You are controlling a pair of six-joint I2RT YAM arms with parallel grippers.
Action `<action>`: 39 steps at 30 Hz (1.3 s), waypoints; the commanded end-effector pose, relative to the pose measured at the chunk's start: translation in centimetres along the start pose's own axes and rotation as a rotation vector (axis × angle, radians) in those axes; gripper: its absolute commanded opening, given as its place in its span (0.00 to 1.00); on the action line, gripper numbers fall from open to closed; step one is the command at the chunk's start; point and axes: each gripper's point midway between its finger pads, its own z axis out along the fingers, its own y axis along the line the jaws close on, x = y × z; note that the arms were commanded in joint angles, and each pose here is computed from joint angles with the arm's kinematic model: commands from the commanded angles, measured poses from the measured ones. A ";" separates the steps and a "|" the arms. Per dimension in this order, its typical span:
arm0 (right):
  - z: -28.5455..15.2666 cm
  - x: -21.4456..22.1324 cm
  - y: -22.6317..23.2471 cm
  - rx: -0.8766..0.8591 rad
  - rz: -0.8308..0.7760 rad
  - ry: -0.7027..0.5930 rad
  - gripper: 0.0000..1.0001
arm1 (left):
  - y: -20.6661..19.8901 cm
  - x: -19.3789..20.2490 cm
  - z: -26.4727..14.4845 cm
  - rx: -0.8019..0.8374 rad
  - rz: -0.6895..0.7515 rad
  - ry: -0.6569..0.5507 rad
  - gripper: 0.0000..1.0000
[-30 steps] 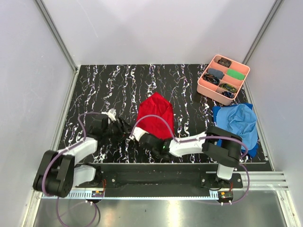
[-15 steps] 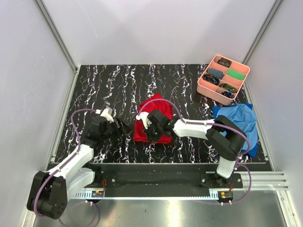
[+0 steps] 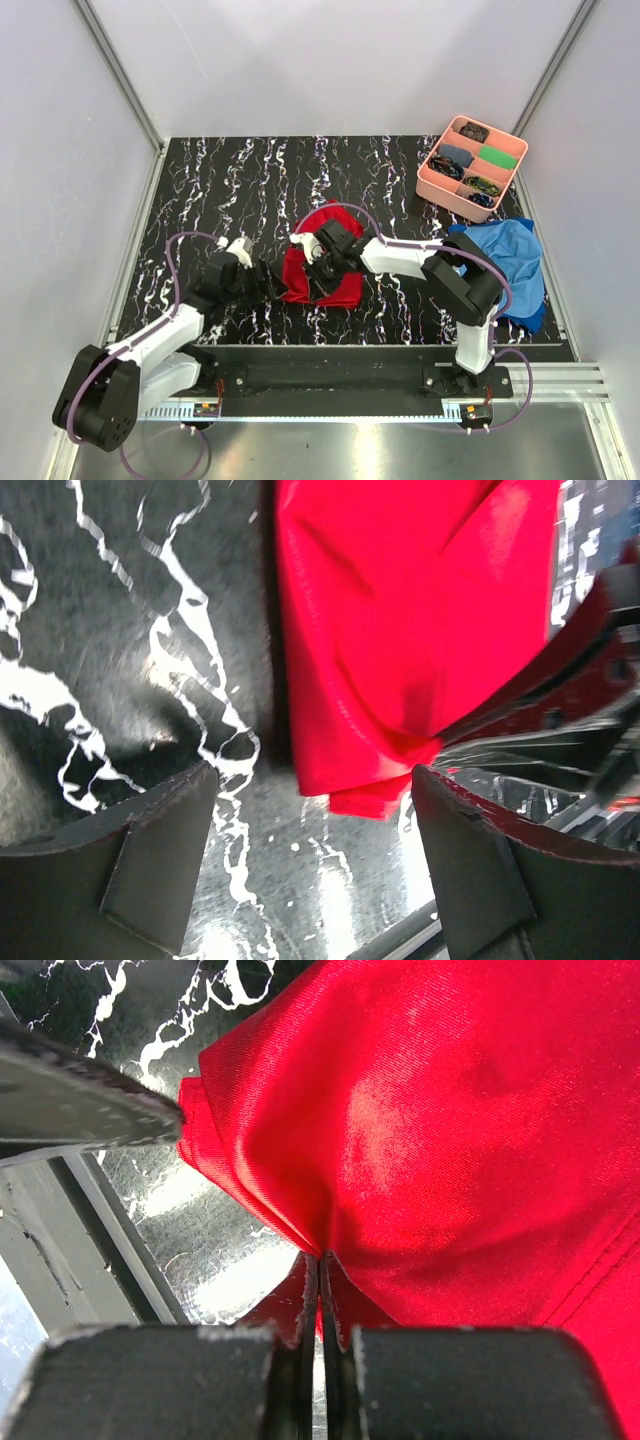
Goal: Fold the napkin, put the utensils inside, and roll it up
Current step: Roll the napkin at the center of the board.
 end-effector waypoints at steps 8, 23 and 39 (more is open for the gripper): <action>-0.4 -1.7 -1.0 0.065 0.002 -0.048 0.00 | -1.4 1.3 1.4 0.108 -0.099 0.041 0.73; 0.0 -1.7 -1.7 0.095 0.036 -0.078 0.00 | -2.0 2.7 1.8 0.166 -0.177 0.086 0.45; -1.4 -2.6 -1.2 0.111 0.020 -0.120 0.06 | -2.9 1.2 2.3 0.165 -0.179 0.093 0.07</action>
